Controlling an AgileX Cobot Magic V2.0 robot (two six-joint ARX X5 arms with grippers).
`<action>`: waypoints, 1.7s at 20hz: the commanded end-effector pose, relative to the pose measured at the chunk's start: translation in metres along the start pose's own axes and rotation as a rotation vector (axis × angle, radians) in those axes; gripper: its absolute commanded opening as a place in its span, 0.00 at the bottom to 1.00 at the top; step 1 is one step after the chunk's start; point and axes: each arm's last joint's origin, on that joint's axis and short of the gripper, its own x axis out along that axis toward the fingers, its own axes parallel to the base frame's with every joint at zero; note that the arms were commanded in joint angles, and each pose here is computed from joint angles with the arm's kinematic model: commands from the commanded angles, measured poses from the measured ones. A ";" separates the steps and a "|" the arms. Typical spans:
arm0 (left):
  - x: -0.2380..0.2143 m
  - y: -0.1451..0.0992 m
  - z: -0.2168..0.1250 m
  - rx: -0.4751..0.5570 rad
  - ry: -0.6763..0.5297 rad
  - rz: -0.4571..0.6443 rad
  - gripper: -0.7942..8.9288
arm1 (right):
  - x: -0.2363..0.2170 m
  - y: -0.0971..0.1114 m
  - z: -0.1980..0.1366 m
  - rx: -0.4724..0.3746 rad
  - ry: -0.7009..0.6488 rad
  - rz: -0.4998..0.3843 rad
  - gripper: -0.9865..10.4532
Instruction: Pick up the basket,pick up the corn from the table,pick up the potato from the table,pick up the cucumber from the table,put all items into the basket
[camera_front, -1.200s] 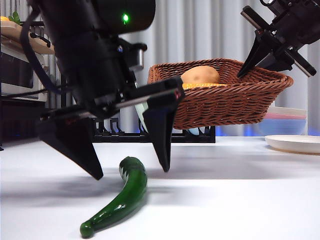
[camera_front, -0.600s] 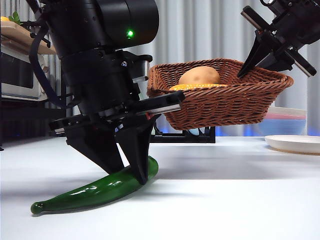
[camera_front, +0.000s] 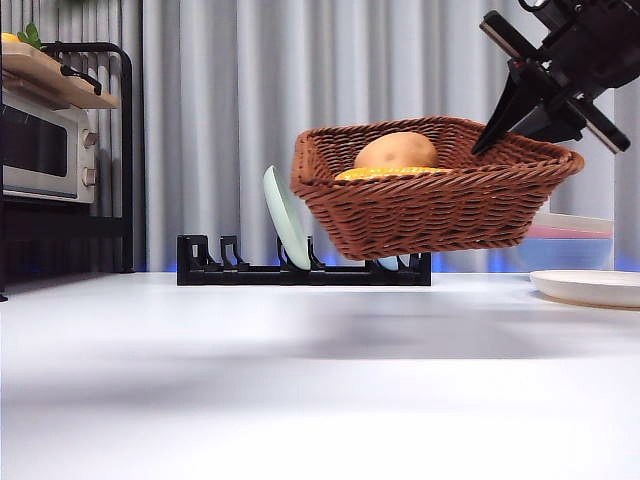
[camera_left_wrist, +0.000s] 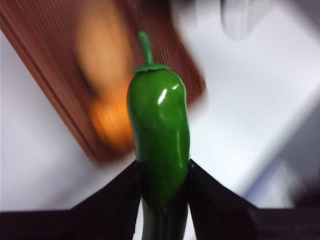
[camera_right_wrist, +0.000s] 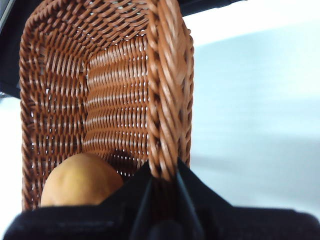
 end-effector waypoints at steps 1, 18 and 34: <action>0.007 0.010 0.033 0.087 -0.085 0.142 0.07 | 0.002 0.011 0.002 -0.012 -0.005 0.040 0.07; 0.156 0.071 0.082 0.028 0.092 0.140 0.72 | 0.013 0.033 -0.010 -0.045 0.060 0.079 0.07; -0.051 0.023 0.148 0.133 -0.287 0.043 0.72 | 0.092 -0.006 -0.048 0.171 0.304 -0.053 0.07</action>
